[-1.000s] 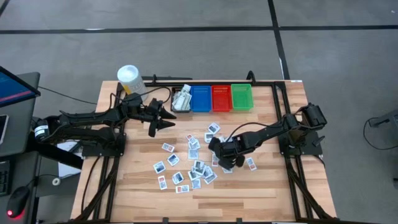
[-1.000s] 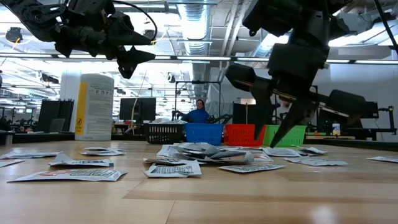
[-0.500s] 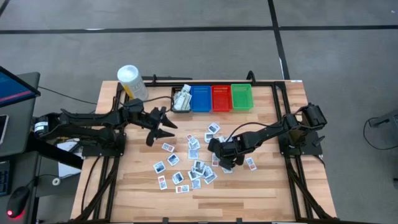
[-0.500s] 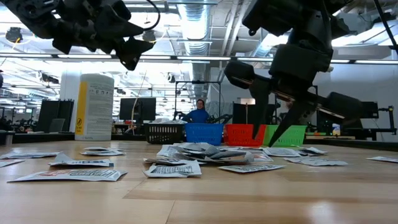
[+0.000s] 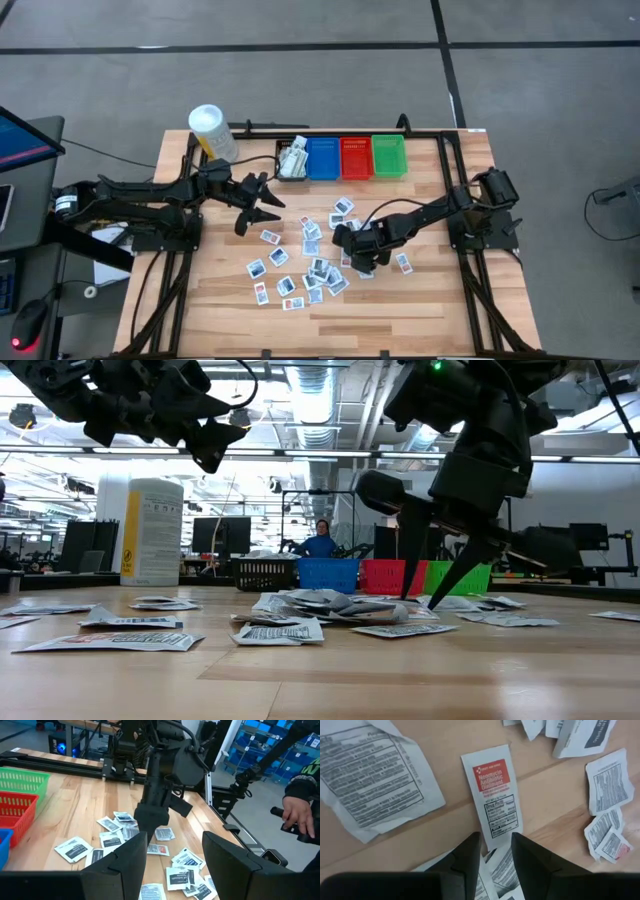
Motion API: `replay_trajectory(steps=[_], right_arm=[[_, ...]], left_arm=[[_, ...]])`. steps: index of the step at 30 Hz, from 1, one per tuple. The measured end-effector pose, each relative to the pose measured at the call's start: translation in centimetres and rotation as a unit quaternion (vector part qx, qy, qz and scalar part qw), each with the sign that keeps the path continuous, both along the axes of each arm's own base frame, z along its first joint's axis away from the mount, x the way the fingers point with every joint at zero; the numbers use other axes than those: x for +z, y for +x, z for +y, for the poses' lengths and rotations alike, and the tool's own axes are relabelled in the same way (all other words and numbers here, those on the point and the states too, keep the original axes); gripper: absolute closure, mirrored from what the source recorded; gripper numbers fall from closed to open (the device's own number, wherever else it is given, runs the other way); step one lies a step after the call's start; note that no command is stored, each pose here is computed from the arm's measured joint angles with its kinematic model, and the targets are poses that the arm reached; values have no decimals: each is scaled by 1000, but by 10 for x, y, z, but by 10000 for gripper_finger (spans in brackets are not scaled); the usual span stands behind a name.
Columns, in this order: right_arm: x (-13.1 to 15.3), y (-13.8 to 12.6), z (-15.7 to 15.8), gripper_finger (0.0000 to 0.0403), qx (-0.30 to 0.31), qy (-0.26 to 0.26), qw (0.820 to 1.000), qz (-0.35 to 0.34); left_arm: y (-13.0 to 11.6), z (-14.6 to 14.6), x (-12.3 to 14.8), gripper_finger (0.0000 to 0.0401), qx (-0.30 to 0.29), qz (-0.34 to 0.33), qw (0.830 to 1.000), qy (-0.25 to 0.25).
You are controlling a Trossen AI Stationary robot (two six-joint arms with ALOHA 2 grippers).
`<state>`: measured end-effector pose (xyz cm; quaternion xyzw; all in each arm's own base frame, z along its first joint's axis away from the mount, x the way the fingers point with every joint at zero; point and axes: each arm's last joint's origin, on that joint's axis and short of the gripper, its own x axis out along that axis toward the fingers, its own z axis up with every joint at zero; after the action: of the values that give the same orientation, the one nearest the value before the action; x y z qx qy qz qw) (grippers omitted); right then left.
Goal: Pick & Place First Aid Supplies
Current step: Put the orange ointment pack in the blue bin
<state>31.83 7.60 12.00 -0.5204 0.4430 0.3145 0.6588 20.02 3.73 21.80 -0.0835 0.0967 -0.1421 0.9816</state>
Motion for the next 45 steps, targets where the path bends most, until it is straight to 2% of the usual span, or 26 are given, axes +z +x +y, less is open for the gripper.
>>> replay_trajectory(steps=[9,15,23,35,45], right_arm=[[-1,-1,0,303,3,0,1000,5],[-2,-1,0,342,28,-5,1000,11],[-4,-2,0,399,30,-6,999,16],[-3,-2,0,402,29,-7,999,18],[12,5,0,402,23,-18,999,40]], left_arm=[[0,0,0,208,0,0,1000,-1],[0,0,0,208,0,0,1000,-1],[0,0,0,208,0,0,1000,-1],[0,0,0,208,0,3,1000,-2],[0,0,-1,208,0,7,1000,-3]])
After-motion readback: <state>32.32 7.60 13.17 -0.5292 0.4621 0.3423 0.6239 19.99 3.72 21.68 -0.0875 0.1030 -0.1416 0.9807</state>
